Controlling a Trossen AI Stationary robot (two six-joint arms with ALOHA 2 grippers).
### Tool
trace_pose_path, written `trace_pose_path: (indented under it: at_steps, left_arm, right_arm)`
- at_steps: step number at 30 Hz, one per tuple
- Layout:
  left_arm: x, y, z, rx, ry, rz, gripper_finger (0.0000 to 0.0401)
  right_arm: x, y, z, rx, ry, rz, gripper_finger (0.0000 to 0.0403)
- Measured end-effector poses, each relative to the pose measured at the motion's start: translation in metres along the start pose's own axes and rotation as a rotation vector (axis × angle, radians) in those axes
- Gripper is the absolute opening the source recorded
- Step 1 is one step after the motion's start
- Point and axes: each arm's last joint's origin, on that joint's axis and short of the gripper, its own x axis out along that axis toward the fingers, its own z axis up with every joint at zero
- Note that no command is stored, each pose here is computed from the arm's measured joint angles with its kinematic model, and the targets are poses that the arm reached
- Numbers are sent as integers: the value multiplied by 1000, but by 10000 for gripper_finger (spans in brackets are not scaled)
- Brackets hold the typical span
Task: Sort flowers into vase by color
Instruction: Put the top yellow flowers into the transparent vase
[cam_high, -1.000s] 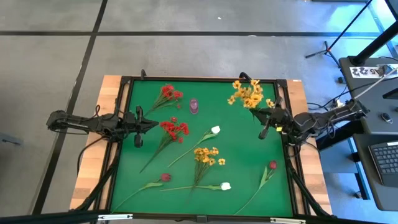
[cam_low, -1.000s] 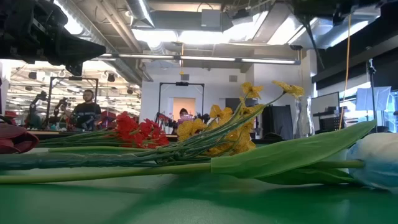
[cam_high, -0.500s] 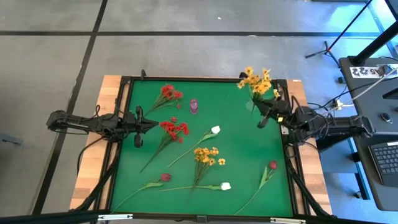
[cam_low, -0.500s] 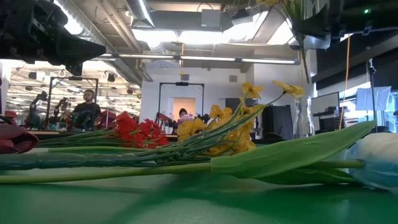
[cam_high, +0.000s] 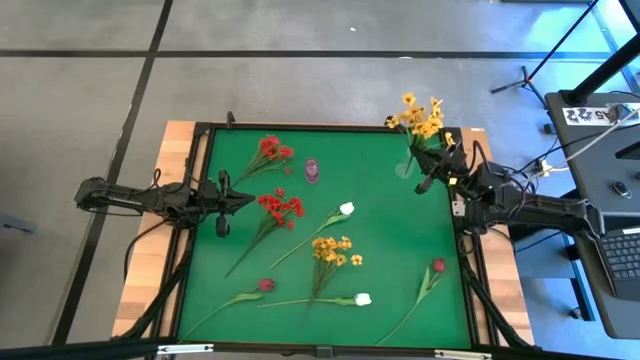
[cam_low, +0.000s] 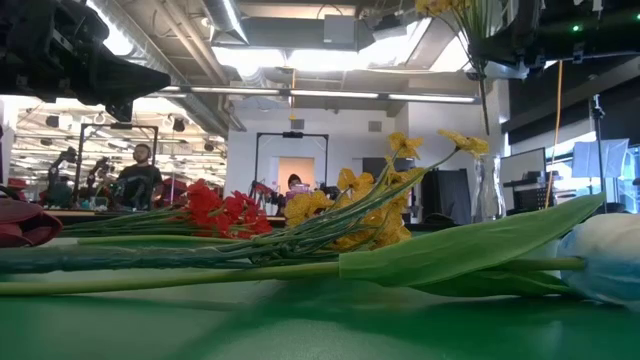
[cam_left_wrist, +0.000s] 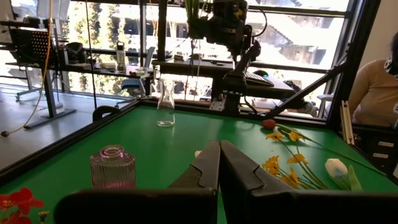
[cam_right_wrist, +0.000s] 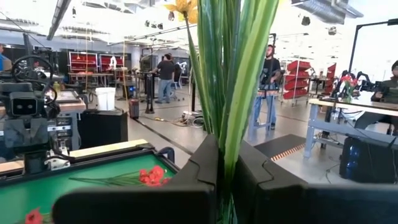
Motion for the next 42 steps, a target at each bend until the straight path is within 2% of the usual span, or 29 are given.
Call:
trace_pose_path:
  at_steps: [15,22,36,42]
  left_arm:
    - [0,0,0,0,0,0,0]
    - [0,0,0,0,0,0,0]
    - [0,0,0,0,0,0,0]
    - [0,0,0,0,0,0,0]
  right_arm:
    - [3,-11,-1,-11,-5,-49,21]
    - [5,-19,8,-20,-97,-114,21]
    - [25,-41,-14,-120,61,-281,21]
    - [32,-47,-25,-118,116,-229,21]
